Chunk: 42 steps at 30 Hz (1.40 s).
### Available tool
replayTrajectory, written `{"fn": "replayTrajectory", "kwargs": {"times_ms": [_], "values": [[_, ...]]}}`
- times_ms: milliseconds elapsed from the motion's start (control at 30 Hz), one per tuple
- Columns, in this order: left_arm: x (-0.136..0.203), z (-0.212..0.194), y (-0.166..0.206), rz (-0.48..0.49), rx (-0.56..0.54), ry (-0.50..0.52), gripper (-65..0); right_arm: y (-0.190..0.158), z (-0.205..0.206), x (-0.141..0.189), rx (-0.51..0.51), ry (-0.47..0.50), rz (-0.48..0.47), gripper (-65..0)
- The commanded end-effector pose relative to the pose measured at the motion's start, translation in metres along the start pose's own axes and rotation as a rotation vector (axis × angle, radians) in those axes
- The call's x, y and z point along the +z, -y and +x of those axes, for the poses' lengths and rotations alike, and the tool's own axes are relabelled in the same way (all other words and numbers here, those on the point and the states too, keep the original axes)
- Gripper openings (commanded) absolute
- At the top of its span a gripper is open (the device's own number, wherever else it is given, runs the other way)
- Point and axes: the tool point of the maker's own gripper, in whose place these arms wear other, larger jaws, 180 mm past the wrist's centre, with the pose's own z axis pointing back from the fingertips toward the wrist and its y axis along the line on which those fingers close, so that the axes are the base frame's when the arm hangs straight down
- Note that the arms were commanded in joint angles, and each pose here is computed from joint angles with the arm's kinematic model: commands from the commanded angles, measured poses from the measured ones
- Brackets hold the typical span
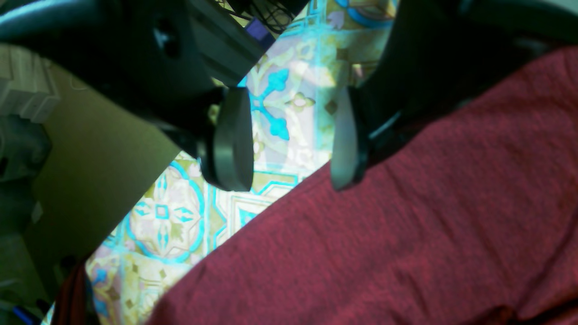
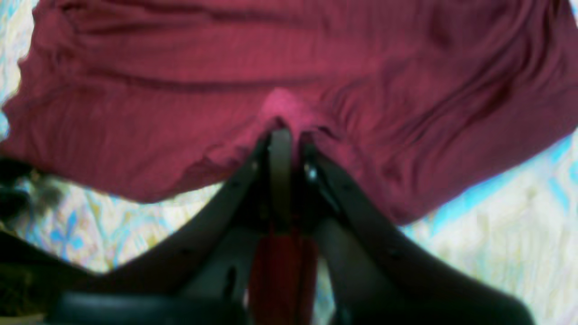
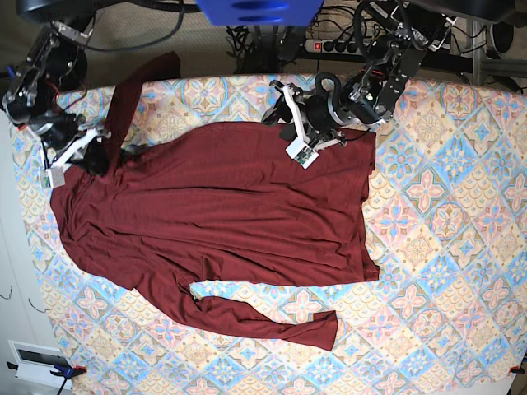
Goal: Layout the t-shirt on the table in an organized manner, then fold the t-shirt properly
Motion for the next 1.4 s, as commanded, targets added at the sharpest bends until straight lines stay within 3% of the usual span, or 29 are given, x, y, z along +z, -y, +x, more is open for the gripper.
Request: {"fn": "replayTrajectory", "kwargs": {"times_ms": [0,167,300,500,600,733,833,933,1067,1200,1367], "values": [[0.001,0.013,0.007,-0.024,-0.005,0.047,-37.3,0.001,0.025,0.001,0.022,0.071,0.009,-65.0],[-0.007,0.027,0.024,-0.062,0.019,0.089,-37.3,0.004,0.04,-0.024,-0.037,0.099,0.055,-65.0],[-0.018,0.025,0.04,-0.101,0.033,0.082,-37.3,-0.007,0.081,-0.053,-0.045,0.154,0.128,-65.0],[-0.04,0.032,0.058,-0.149,0.106,0.089,-36.8,0.007,0.119,-0.078,-0.166,0.247,0.171,-65.0],[-0.047,0.038,0.052,-0.123,0.081,0.089,-36.6,0.01,0.132,-0.089,-0.208,0.261,0.191,-65.0],[-0.063,0.048,0.073,-0.163,0.035,0.08,-36.0,0.015,0.137,-0.1,-0.27,0.281,0.205,-64.8],[-0.074,0.049,0.065,-0.137,0.018,0.055,-31.3,0.02,0.136,-0.101,-0.289,0.291,0.198,-64.6],[-0.081,0.062,0.081,-0.17,-0.043,0.054,-25.9,0.022,0.134,-0.101,-0.287,0.288,0.19,-60.3],[-0.091,0.068,0.09,-0.196,-0.11,0.028,-19.4,0.044,0.131,-0.09,-0.192,0.228,0.081,-48.4],[-0.101,0.082,0.112,-0.28,-0.265,0.016,-19.6,0.058,0.111,-0.077,-0.14,0.179,0.013,-39.2],[-0.117,0.095,0.131,-0.327,-0.406,-0.026,-20.4,0.069,0.104,-0.055,-0.066,0.159,-0.043,-38.8]]}}
